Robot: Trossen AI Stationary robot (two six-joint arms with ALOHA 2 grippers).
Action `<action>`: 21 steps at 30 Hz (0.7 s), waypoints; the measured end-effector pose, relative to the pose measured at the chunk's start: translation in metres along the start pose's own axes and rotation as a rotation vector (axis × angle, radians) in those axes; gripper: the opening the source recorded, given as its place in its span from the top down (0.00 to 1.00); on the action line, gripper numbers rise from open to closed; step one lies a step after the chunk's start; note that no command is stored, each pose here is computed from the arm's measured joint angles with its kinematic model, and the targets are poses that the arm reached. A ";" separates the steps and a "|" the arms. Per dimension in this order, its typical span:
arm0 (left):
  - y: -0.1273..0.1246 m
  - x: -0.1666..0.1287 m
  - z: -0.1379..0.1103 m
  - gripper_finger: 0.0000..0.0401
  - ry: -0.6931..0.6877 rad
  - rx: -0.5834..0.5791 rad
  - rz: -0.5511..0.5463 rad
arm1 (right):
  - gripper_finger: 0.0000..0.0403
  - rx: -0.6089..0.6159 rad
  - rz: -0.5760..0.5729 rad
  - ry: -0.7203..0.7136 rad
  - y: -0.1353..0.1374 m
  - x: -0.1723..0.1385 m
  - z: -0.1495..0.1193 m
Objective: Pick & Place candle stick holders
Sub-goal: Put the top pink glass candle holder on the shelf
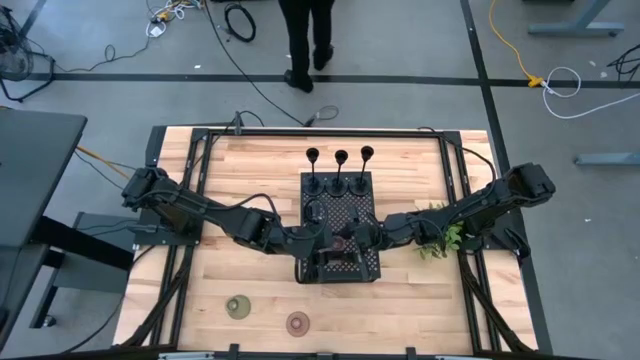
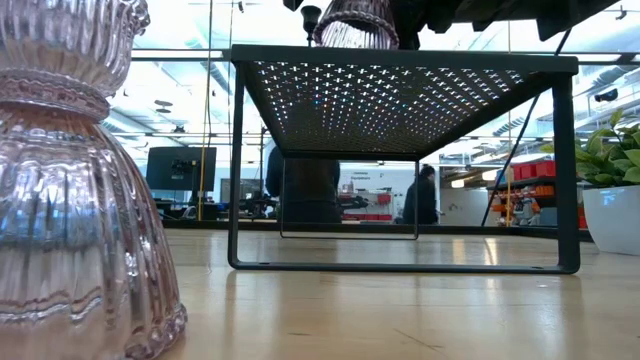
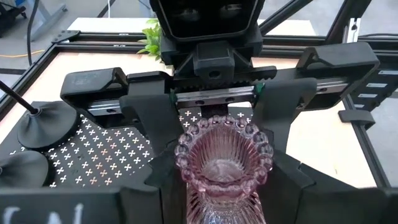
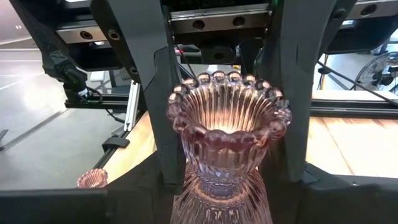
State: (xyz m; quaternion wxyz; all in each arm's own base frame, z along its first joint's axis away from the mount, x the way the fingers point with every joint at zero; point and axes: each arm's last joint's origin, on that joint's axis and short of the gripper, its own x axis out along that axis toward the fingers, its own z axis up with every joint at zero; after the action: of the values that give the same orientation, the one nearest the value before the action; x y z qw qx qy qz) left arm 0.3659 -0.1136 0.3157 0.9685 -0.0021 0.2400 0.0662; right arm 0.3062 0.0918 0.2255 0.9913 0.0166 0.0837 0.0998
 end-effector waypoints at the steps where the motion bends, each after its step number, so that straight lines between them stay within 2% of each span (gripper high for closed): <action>1: 0.000 0.000 0.000 0.57 0.000 0.002 -0.001 | 0.55 0.001 0.001 0.002 0.001 0.000 0.000; 10: -0.003 -0.002 0.000 0.56 -0.001 0.008 -0.024 | 0.55 0.010 0.003 0.008 0.003 0.000 -0.001; 21: -0.005 -0.024 0.011 0.56 -0.054 0.017 -0.060 | 0.58 0.021 0.022 -0.031 0.011 -0.007 0.010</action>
State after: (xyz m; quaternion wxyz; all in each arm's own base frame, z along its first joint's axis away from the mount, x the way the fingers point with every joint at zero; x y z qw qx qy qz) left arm 0.3507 -0.1212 0.3362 0.9762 0.0009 0.2141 0.0352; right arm 0.2986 0.1005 0.2366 0.9911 0.0294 0.0694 0.1094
